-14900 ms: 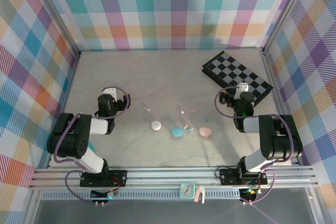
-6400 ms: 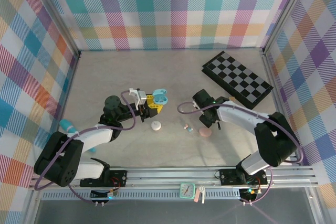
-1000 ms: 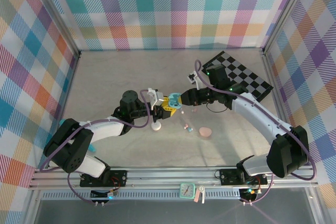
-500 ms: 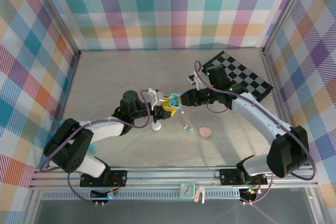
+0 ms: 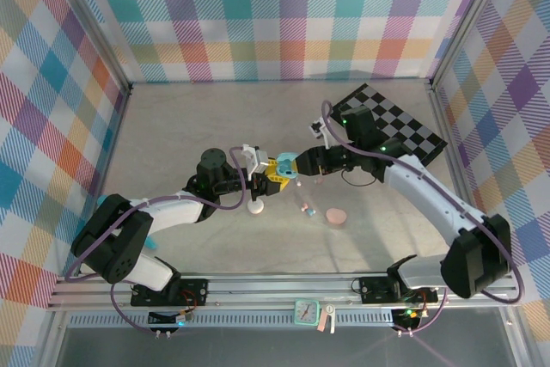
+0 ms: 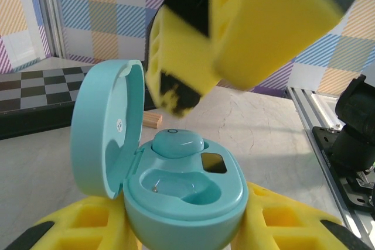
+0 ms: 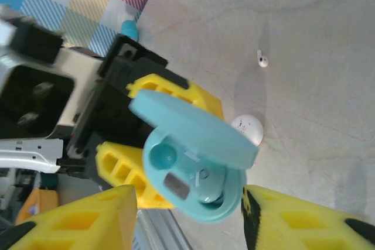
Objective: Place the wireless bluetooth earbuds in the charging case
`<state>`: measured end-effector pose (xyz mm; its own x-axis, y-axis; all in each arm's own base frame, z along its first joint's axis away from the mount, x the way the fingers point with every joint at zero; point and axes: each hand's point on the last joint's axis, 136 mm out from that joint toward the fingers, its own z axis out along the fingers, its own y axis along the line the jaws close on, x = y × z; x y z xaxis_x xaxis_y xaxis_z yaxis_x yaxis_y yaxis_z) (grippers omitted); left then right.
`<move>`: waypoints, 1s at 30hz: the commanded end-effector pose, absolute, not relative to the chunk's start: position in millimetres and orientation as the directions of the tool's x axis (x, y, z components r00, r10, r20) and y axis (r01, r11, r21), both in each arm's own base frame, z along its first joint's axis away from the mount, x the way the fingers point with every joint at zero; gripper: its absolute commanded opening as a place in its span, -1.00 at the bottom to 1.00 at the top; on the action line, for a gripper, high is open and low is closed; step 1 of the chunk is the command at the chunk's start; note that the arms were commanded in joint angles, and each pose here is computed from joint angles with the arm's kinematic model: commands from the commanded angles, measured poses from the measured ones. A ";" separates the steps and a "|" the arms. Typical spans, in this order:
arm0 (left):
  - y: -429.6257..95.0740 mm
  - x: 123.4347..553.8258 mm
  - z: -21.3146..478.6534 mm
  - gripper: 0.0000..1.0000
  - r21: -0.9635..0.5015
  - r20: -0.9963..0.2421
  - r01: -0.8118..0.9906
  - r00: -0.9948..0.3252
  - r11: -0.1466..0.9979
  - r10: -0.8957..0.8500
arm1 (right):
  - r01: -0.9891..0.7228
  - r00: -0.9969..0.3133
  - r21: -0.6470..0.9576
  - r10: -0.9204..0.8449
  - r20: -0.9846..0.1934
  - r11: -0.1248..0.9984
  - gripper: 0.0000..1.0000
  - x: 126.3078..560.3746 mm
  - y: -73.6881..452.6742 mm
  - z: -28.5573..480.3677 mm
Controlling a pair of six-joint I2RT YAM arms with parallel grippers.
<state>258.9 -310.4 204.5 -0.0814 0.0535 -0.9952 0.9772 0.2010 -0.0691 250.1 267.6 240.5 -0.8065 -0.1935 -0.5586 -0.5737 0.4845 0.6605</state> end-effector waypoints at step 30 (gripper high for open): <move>-219.5 305.2 224.2 -0.30 0.002 -1.000 0.897 0.000 0.441 0.003 | -0.630 -0.744 0.086 -0.568 -0.353 0.772 0.04 215.0 221.6 93.5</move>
